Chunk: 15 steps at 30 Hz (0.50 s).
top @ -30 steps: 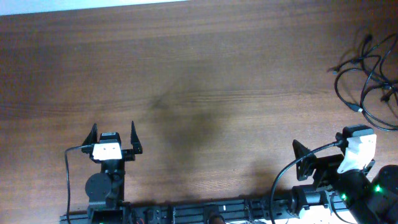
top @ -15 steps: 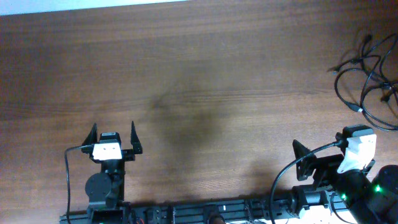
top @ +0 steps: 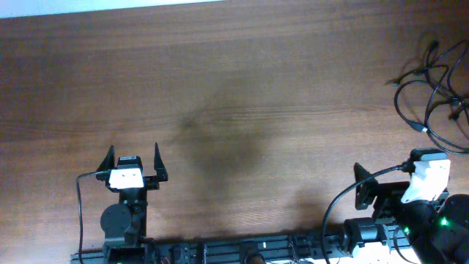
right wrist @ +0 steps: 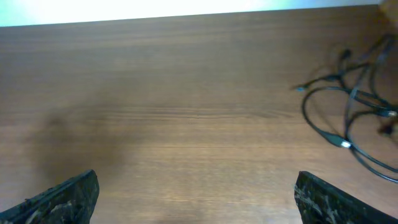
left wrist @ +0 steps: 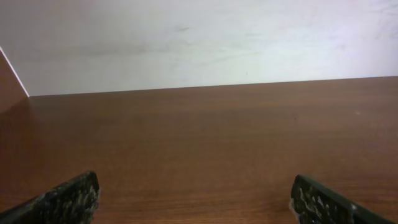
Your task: Untangle cables
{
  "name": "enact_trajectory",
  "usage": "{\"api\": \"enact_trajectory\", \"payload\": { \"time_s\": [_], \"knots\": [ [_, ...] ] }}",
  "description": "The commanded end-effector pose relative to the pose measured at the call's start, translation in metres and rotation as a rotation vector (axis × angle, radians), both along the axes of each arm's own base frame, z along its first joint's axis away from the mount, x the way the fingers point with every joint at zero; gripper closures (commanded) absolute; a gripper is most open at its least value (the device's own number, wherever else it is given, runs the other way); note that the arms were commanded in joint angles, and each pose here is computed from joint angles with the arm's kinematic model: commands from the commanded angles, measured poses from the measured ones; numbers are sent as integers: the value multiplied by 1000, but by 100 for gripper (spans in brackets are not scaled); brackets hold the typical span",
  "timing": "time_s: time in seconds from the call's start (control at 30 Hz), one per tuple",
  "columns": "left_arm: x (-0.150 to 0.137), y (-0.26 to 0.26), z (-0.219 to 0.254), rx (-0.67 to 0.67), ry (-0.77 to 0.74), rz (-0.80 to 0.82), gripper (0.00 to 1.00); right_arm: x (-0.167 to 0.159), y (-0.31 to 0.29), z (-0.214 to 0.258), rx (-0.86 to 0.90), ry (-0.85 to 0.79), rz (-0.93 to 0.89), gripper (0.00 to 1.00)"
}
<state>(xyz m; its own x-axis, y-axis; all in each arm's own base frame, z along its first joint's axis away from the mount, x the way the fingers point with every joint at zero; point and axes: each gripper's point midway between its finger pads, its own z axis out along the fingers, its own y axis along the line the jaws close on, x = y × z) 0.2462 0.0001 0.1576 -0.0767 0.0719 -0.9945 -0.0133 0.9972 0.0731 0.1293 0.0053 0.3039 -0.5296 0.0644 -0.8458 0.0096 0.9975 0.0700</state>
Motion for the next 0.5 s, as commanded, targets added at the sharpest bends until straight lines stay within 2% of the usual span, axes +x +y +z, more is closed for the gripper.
{"api": "enact_trajectory", "payload": {
  "time_s": [0.0,0.1,0.27,0.37,0.47],
  "knots": [
    [0,1,-1,15,1,0,1,-7,-3,-6,-8,32,-14,1],
    [0,1,-1,15,1,0,1,-9,-5,1,-13,-19,-24,1],
    [0,1,-1,15,1,0,1,-10,-11,48,-30,-369,-59,1],
    [0,1,-1,15,1,0,1,-10,-13,51,-31,-496,-71,1],
    [0,1,-1,15,1,0,1,3,-10,48,-24,-589,-55,1]
  ]
}}
